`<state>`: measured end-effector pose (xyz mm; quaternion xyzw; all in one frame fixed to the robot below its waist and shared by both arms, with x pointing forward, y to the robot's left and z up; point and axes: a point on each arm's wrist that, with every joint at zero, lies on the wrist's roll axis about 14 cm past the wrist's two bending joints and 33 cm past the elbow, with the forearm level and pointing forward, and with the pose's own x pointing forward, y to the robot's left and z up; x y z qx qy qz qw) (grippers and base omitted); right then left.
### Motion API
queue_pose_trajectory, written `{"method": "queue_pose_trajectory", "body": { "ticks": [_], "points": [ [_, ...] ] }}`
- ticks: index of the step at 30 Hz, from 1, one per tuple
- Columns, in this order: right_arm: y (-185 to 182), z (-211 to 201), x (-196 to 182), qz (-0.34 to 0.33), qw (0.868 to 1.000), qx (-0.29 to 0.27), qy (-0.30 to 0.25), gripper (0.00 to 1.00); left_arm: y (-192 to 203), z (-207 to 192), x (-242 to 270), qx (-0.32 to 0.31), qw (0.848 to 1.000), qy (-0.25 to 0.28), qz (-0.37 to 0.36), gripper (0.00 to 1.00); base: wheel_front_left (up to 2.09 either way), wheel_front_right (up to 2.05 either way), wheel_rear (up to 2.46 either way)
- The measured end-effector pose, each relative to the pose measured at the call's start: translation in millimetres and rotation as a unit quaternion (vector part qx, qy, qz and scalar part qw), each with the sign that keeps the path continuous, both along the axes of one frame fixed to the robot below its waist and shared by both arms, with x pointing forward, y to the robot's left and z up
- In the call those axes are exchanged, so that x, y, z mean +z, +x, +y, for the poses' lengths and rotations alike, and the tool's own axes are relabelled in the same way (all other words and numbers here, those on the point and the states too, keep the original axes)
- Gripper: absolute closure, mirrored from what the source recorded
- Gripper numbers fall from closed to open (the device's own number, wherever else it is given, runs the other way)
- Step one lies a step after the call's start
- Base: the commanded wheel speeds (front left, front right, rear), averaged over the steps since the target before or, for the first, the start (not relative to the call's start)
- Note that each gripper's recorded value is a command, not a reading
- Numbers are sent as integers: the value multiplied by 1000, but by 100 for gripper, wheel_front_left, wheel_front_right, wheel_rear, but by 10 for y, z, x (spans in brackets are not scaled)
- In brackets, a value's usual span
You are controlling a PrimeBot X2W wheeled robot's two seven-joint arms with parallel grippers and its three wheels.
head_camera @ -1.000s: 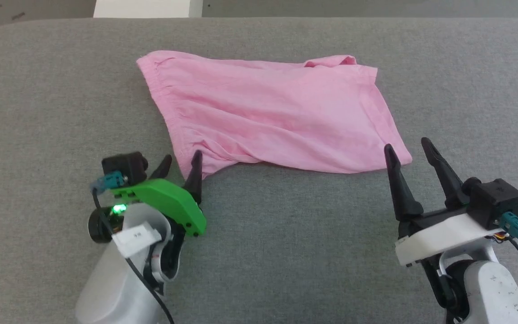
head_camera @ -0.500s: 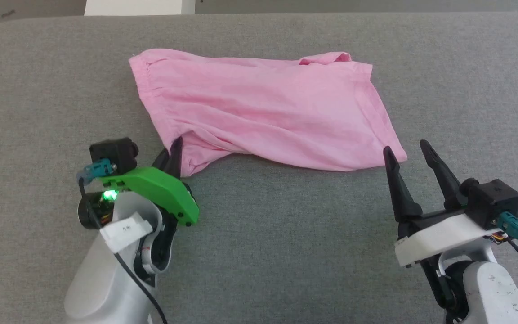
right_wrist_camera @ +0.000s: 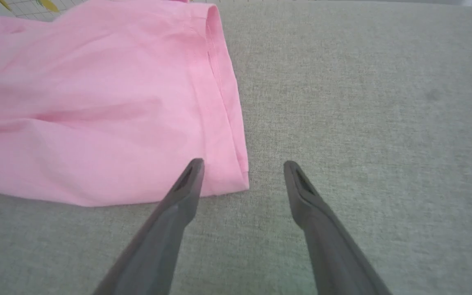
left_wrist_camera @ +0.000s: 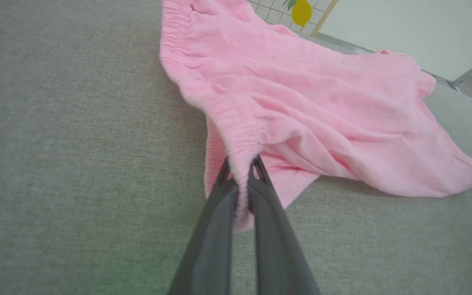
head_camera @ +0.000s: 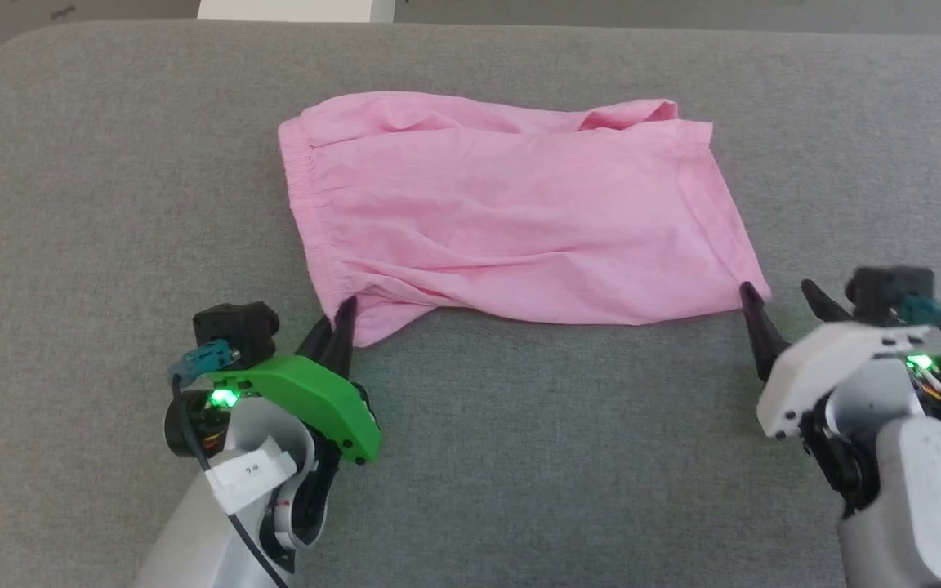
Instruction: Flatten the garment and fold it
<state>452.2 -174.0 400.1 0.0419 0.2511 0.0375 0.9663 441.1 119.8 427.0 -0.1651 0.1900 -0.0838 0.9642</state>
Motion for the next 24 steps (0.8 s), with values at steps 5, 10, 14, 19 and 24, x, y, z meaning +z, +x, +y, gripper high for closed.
{"method": "queue_pose_trajectory", "body": {
  "ticks": [5, 10, 14, 19, 24],
  "points": [
    [43, 111, -281, 93, 995, 28, -24, 25, -56, 2, -104, -11, 1000, 10, 14, 100, 0, 0, 0],
    [98, 205, -276, 109, 993, 45, -31, 100, -78, 48, -155, -13, 1000, 18, 20, 100, 0, 0, 0],
    [113, 189, -151, 89, 995, 38, -22, 100, -61, 84, -65, -11, 1000, 19, 1, 100, 0, 0, 0],
    [168, 122, 342, 9, 1000, 24, -7, 100, -41, 20, 356, -45, 997, -1, -64, 100, 0, 0, 0],
    [198, 57, 988, -66, 997, 25, -21, 100, -22, -84, 882, -105, 987, -1, -121, 100, 0, 0, 0]
  ]
}}
